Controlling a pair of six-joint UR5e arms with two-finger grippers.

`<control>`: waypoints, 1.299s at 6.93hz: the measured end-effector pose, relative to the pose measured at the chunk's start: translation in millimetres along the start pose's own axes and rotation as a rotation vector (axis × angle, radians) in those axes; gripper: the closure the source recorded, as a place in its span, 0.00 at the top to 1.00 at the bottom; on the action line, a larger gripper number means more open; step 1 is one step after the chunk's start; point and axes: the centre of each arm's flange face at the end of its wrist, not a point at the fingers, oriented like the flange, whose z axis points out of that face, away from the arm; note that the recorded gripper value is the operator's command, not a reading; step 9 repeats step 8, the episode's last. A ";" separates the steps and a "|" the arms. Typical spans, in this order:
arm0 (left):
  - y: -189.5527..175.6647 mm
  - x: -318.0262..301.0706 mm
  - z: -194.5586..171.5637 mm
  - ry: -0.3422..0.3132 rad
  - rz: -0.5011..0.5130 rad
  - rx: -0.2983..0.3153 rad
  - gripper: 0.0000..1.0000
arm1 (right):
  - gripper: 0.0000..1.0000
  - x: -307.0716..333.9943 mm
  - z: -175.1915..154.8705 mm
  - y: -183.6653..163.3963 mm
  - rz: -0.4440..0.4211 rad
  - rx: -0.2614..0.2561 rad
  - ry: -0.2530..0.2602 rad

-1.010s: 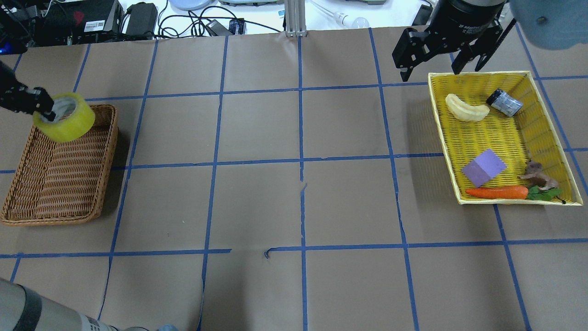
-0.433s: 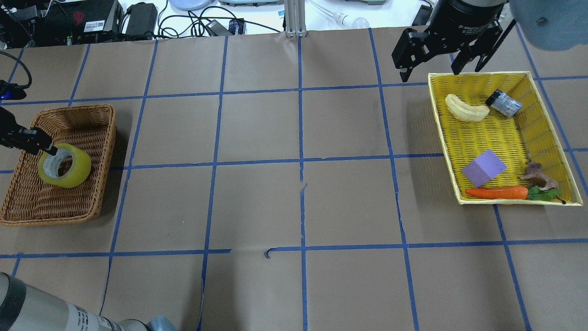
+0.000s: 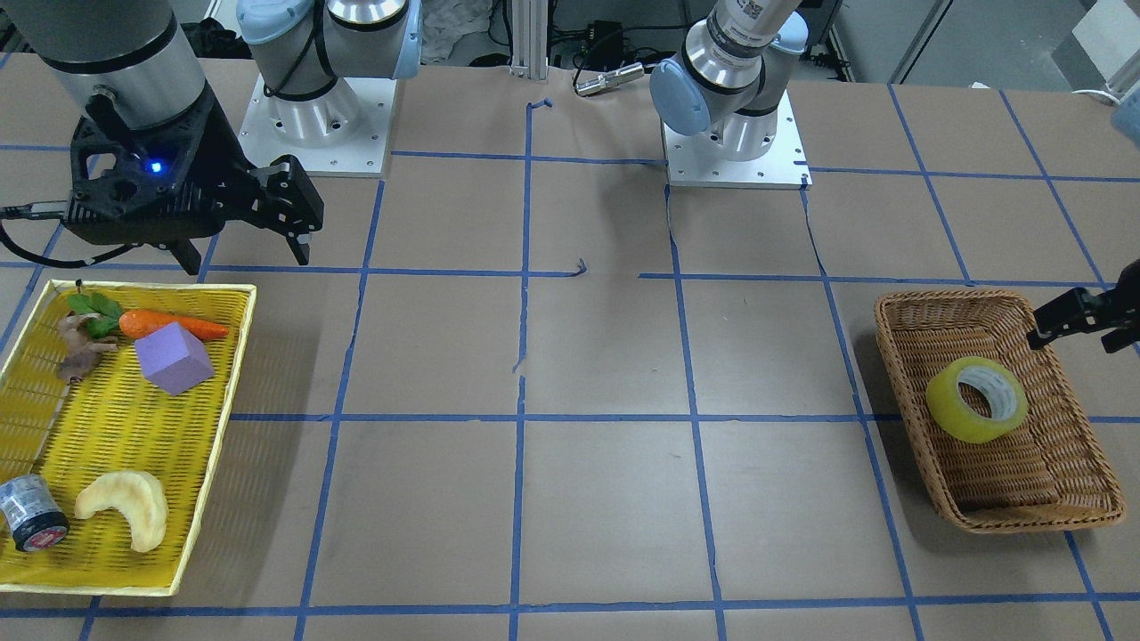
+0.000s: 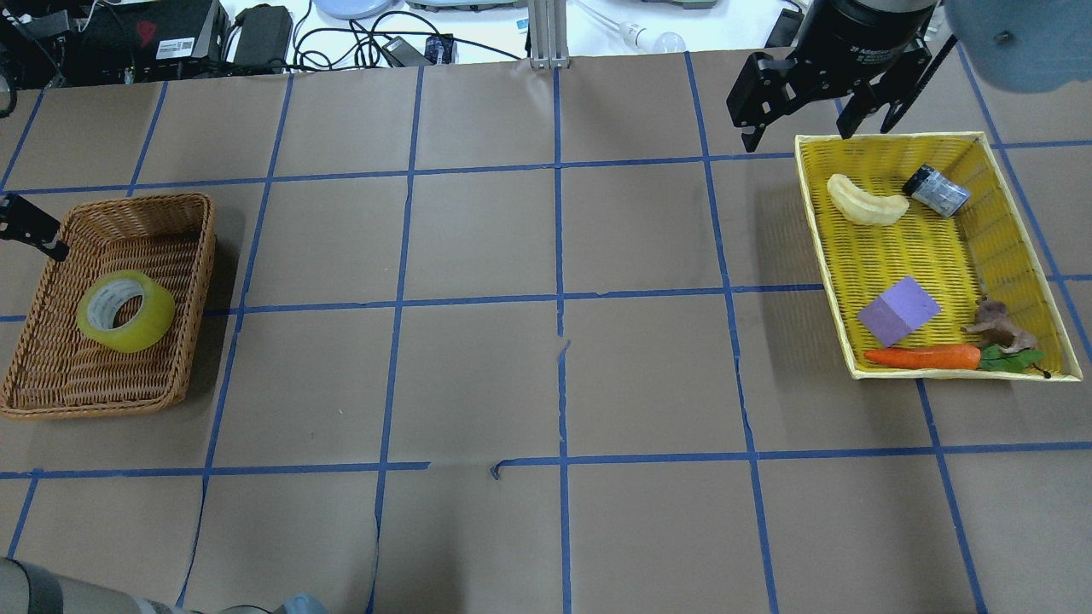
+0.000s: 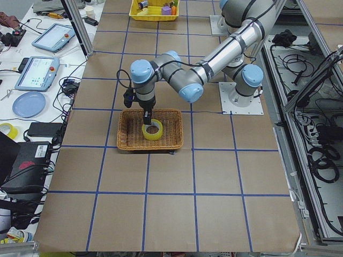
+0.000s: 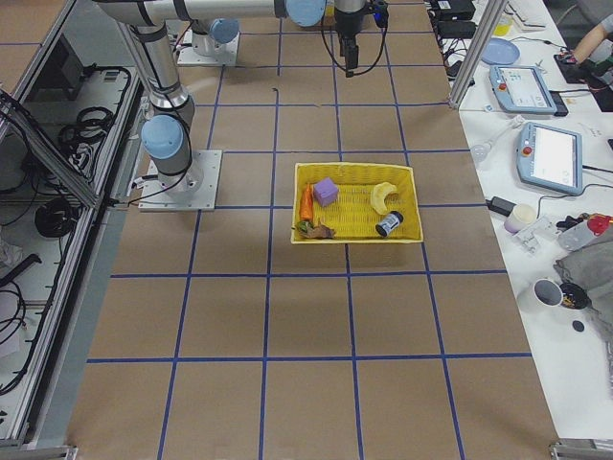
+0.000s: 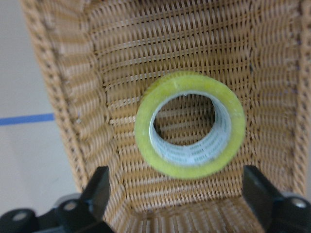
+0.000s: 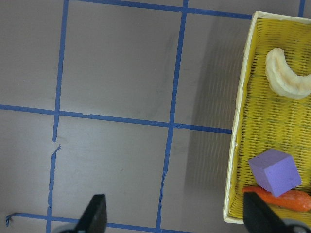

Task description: Transfer tape with both arms

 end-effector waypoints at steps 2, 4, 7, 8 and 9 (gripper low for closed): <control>-2.0 131.2 -73.4 -0.008 -0.031 0.056 1.00 | 1.00 0.1 0.0 0.0 0.000 0.000 0.001; 11.0 249.6 -110.3 0.009 -0.001 0.110 1.00 | 1.00 0.2 0.1 0.0 0.001 -0.001 0.004; 30.8 339.6 -123.3 0.024 0.017 0.130 1.00 | 1.00 -1.1 0.7 0.4 0.004 -0.002 0.003; 32.8 348.8 -121.3 0.026 0.023 0.126 1.00 | 1.00 -1.2 0.8 0.4 0.004 -0.002 0.003; 32.8 348.8 -121.3 0.026 0.023 0.126 1.00 | 1.00 -1.2 0.8 0.4 0.004 -0.002 0.003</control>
